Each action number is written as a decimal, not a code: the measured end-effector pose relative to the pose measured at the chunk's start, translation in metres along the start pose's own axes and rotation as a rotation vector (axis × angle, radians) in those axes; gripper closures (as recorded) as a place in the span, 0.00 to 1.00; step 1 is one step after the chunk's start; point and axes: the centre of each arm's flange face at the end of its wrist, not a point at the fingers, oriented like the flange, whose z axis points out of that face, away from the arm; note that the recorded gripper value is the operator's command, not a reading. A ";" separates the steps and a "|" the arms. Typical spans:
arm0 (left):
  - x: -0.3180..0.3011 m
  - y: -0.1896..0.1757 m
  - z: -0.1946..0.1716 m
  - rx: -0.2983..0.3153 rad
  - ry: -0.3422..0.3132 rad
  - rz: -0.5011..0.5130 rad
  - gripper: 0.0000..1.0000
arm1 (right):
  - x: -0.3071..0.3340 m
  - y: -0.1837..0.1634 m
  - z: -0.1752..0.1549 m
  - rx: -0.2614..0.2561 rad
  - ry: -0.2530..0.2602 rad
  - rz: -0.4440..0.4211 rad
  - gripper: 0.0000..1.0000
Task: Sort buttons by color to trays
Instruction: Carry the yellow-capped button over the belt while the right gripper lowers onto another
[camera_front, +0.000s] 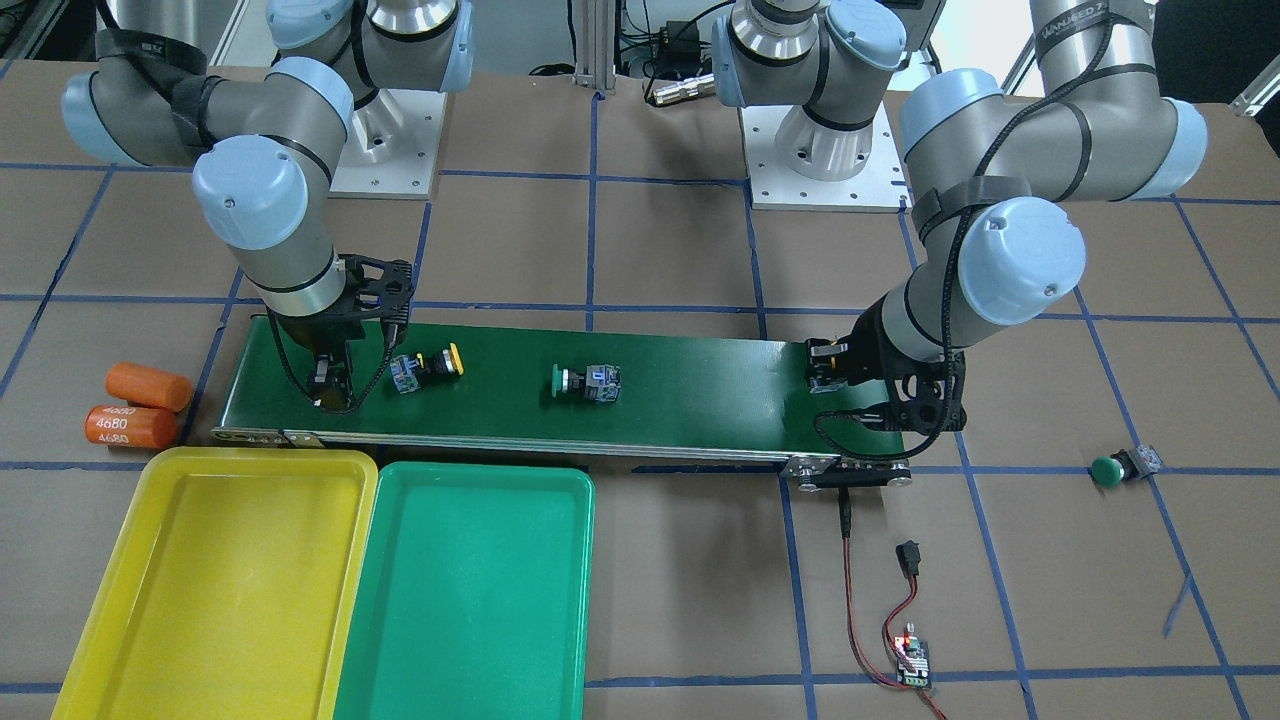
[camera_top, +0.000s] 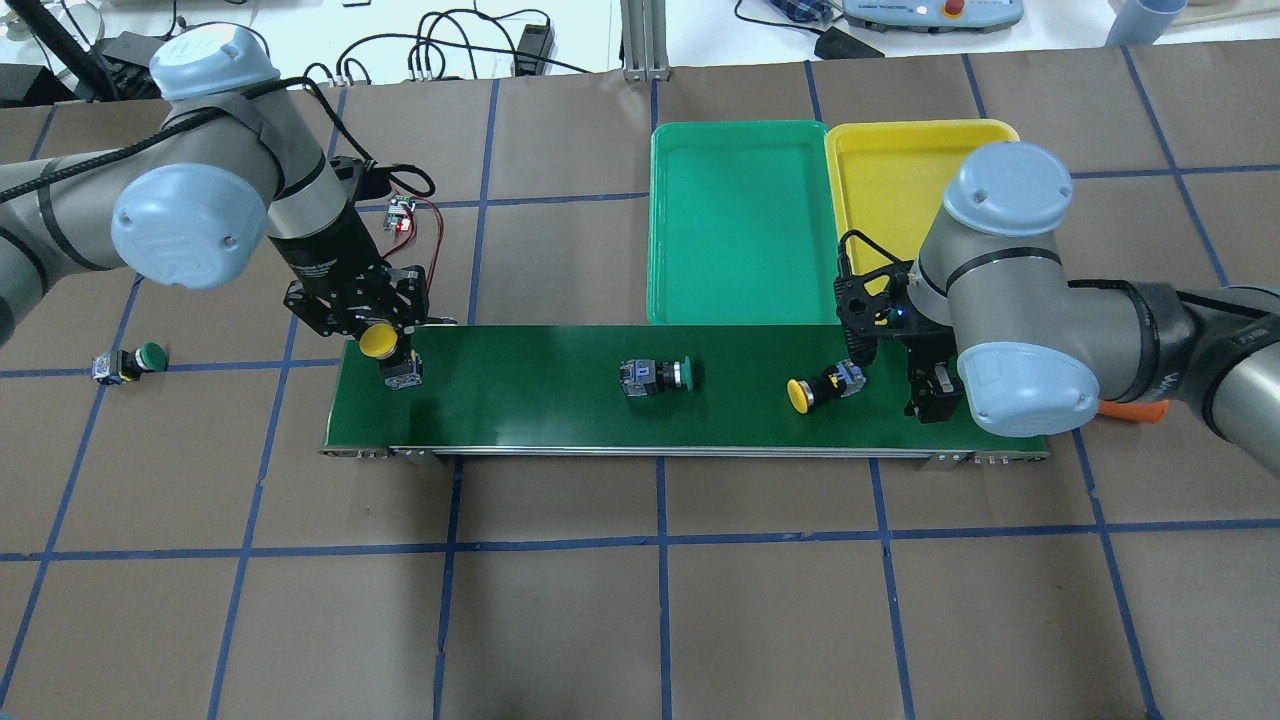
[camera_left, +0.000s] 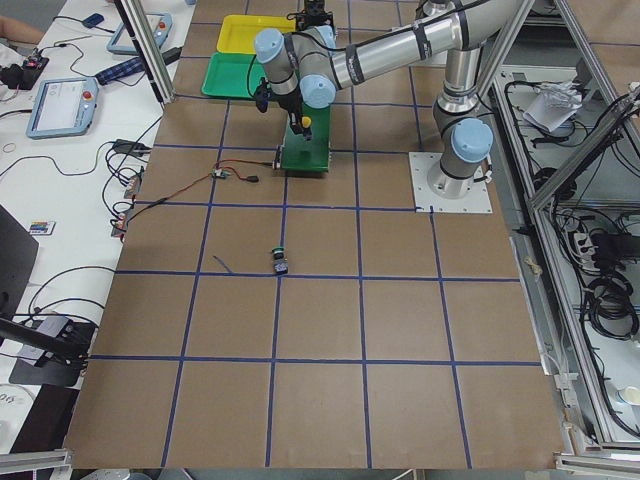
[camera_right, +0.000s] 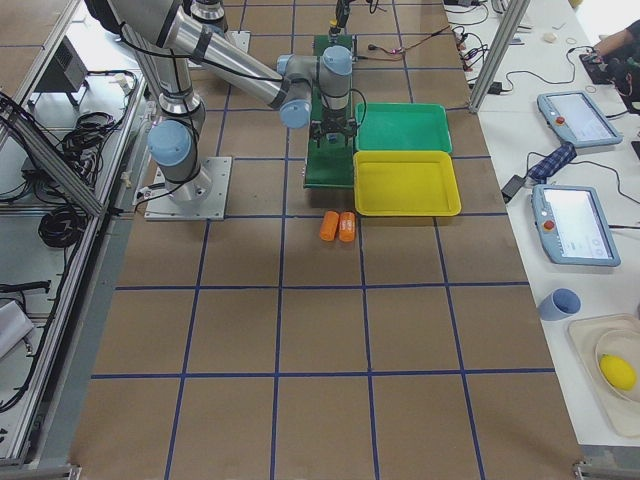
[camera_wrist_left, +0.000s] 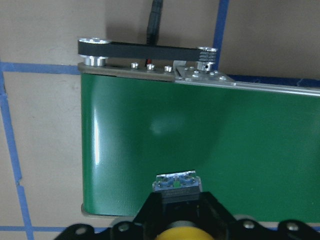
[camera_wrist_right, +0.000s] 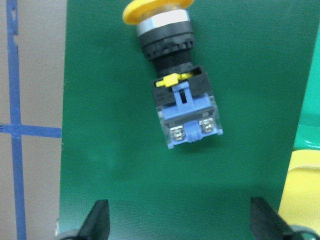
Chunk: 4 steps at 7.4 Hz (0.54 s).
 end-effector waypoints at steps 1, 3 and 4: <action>0.014 0.000 0.000 0.032 -0.012 0.036 1.00 | 0.000 0.000 0.000 0.000 0.000 0.000 0.00; 0.023 0.000 0.008 0.055 -0.020 0.065 1.00 | 0.000 0.000 0.000 0.000 0.000 0.000 0.00; 0.021 0.000 0.018 0.078 -0.022 0.068 1.00 | 0.000 0.000 0.000 0.000 -0.001 0.000 0.00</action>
